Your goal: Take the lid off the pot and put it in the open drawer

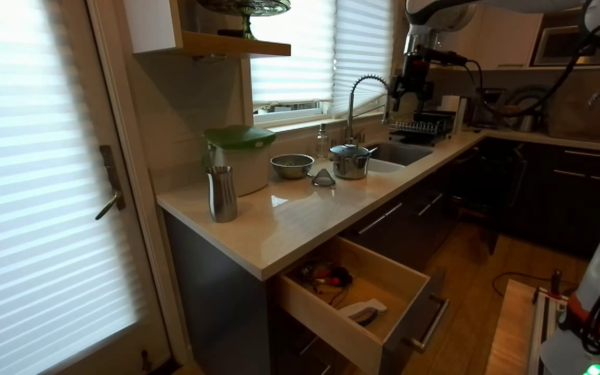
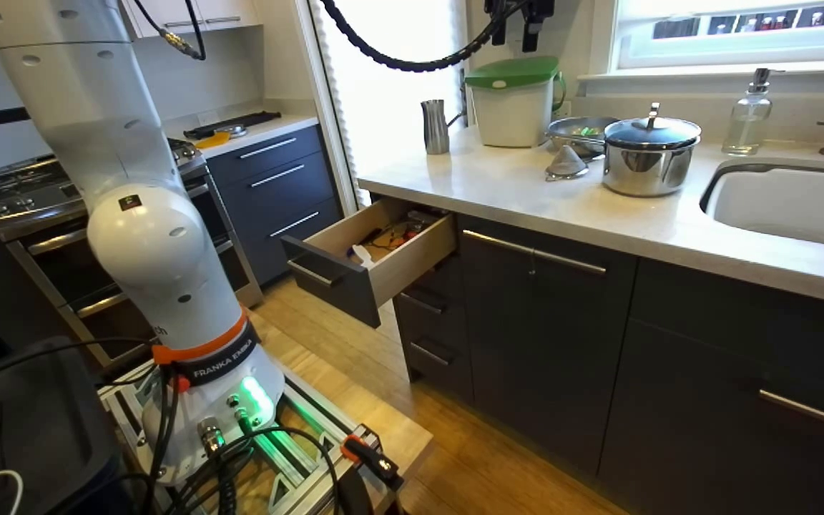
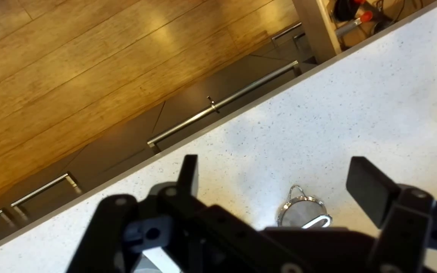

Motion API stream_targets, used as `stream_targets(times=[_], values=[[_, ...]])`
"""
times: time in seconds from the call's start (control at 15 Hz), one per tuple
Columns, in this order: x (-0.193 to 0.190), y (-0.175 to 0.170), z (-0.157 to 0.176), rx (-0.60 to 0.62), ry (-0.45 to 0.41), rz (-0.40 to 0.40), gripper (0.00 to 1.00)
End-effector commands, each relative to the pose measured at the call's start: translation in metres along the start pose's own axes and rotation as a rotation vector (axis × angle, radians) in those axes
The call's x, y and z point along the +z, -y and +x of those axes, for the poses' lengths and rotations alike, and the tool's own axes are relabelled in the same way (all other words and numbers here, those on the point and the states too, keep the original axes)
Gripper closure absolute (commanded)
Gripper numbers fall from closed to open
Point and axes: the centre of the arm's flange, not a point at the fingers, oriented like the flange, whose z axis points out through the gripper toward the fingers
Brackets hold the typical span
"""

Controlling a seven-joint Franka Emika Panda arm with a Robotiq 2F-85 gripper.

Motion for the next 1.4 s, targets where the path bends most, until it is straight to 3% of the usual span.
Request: stream_targets(times=[0.0,0.07,0.27,0.47,0.6,0.67,0.87,1.0,1.07,1.13,1.33], values=[[0.001,0.001,-0.009,-0.098,0.052,0.043,0.00],[-0.004,-0.005,0.005,-0.156,0.109,0.039,0.00],[-0.024,-0.023,0.054,-0.268,0.181,0.156,0.00],[-0.015,-0.031,0.088,-0.337,0.283,0.252,0.00],[-0.003,-0.038,0.105,-0.201,0.222,0.194,0.00],[0.021,-0.036,0.044,-0.271,0.232,0.206,0.00],[0.031,-0.040,0.067,-0.228,0.224,0.182,0.00],[0.031,-0.040,0.065,-0.227,0.205,0.187,0.00],[0.030,-0.038,0.073,-0.253,0.099,0.246,0.00],[0.027,-0.037,0.086,-0.258,0.042,0.256,0.00],[0.020,-0.032,0.132,-0.368,-0.124,0.207,0.00]])
